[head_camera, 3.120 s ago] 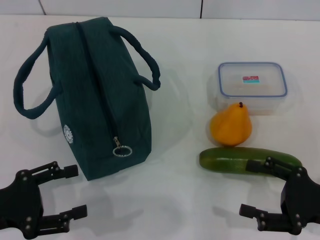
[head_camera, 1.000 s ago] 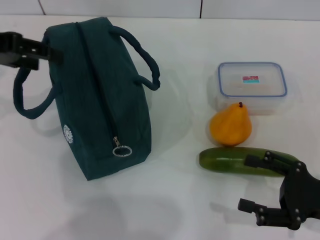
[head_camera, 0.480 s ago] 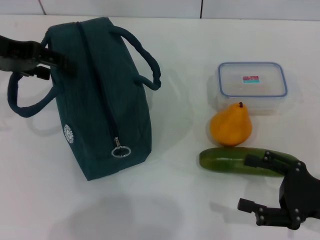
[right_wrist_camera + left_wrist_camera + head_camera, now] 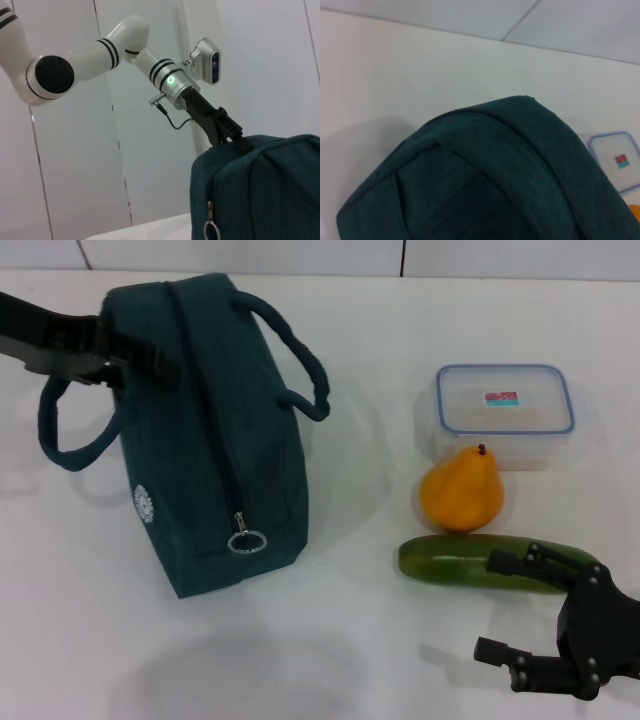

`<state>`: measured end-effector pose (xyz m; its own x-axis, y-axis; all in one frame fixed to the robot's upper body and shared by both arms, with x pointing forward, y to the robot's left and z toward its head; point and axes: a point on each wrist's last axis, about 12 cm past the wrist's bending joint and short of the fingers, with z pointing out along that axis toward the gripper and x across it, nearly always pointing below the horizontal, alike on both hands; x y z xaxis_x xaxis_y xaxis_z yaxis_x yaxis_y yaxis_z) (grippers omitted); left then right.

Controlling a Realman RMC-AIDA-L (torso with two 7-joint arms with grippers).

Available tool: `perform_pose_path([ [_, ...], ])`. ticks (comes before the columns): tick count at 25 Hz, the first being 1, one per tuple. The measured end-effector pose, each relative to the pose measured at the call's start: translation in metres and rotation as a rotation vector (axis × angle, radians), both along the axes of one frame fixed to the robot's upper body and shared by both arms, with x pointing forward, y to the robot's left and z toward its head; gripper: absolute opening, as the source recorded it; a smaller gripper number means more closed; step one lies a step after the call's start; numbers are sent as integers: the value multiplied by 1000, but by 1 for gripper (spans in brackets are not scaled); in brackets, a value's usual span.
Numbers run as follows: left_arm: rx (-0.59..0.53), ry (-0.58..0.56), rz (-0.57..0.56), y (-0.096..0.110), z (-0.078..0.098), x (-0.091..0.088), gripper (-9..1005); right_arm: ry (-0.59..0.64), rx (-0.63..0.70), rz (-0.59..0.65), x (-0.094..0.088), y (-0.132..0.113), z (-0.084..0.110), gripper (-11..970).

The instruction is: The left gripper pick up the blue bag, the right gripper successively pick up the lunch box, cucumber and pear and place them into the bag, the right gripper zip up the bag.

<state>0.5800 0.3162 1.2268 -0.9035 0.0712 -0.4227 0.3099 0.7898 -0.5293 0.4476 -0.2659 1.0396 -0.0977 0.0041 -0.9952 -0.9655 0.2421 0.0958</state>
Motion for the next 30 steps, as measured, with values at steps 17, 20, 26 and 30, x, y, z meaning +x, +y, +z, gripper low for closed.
perform_pose_path([
  [17,-23,-44,-72,-6,-7,4,305,0,-3,-3,0,0,-1,815],
  [20,-10,-39,-87,-9,-7,4,183,1,-3,-3,0,0,-1,814],
  [26,6,-32,-102,-13,-3,3,52,2,30,-22,0,-1,2,810],
  [30,-49,-35,-131,-15,6,1,49,13,180,-122,-3,-4,8,808],
])
